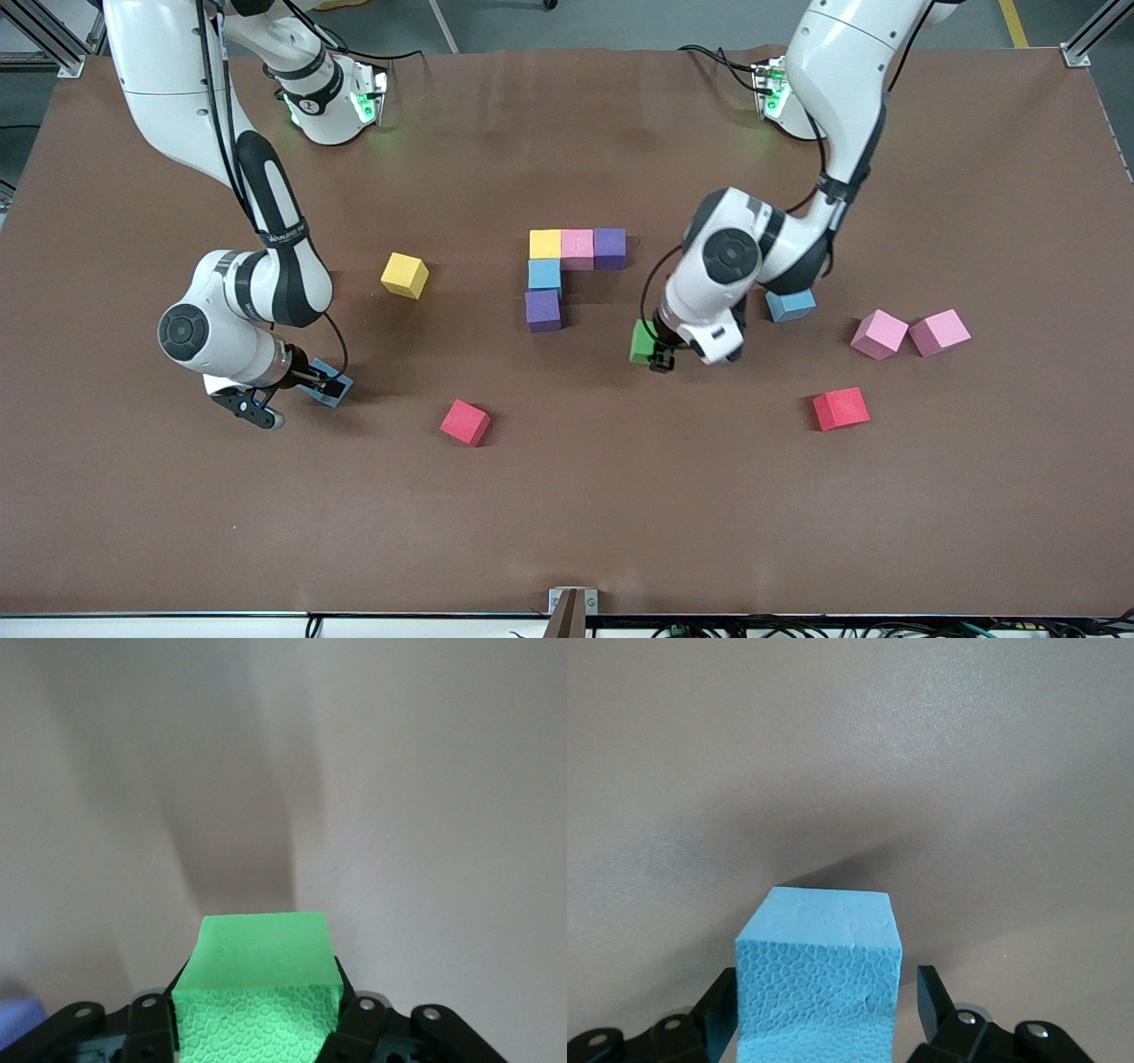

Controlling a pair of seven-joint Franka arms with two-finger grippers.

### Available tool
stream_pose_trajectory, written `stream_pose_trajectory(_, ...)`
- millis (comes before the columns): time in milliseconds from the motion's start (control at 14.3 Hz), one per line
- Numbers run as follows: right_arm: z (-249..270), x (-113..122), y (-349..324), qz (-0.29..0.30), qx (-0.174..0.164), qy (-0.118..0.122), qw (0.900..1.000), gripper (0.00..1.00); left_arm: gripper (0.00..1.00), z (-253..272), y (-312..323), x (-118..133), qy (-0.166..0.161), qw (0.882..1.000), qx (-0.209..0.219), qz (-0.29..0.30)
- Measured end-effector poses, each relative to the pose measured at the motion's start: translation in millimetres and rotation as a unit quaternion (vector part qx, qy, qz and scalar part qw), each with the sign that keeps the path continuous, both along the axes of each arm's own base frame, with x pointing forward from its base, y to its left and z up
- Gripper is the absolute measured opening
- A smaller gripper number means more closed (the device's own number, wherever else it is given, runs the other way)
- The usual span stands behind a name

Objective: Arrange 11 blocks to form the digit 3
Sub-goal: 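Place green with the left gripper while the right gripper carries cyan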

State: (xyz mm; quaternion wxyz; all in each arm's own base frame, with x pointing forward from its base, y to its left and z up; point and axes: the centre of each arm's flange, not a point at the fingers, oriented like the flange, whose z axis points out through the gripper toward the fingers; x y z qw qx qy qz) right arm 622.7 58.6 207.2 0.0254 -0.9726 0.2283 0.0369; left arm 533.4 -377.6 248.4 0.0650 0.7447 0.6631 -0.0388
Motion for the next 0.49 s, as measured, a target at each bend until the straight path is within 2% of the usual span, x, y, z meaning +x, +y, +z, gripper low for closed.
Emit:
stream_pose_trajectory(140, 6, 0, 0, 0.0, 0.003, 0.001, 1.0, 0.85, 0.57, -10, -31, -30, -0.006, 0.998, -0.014, 0.055)
stream_pose_trajectory(209, 8, 0, 0, 0.0, 0.004, 0.002, 1.0, 0.85, 0.57, -16, -45, -45, -0.007, 0.997, -0.019, 0.072)
stream_pose_trajectory(279, 9, 0, 0, 0.0, 0.004, 0.002, 1.0, 0.78, 0.57, -22, -56, -56, -0.005, 0.996, -0.022, 0.084)
stream_pose_trajectory(349, 9, 0, -1, 0.0, 0.004, 0.002, 1.0, 0.78, 0.57, -26, -64, -64, -0.003, 0.996, -0.023, 0.091)
stream_pose_trajectory(419, 9, 0, -1, 0.0, 0.004, 0.002, 1.0, 0.73, 0.57, -28, -68, -68, -0.002, 0.995, -0.023, 0.095)
stream_pose_trajectory(489, 9, 0, -1, 0.0, 0.004, 0.002, 1.0, 0.62, 0.57, -31, -68, -69, -0.001, 0.995, -0.022, 0.095)
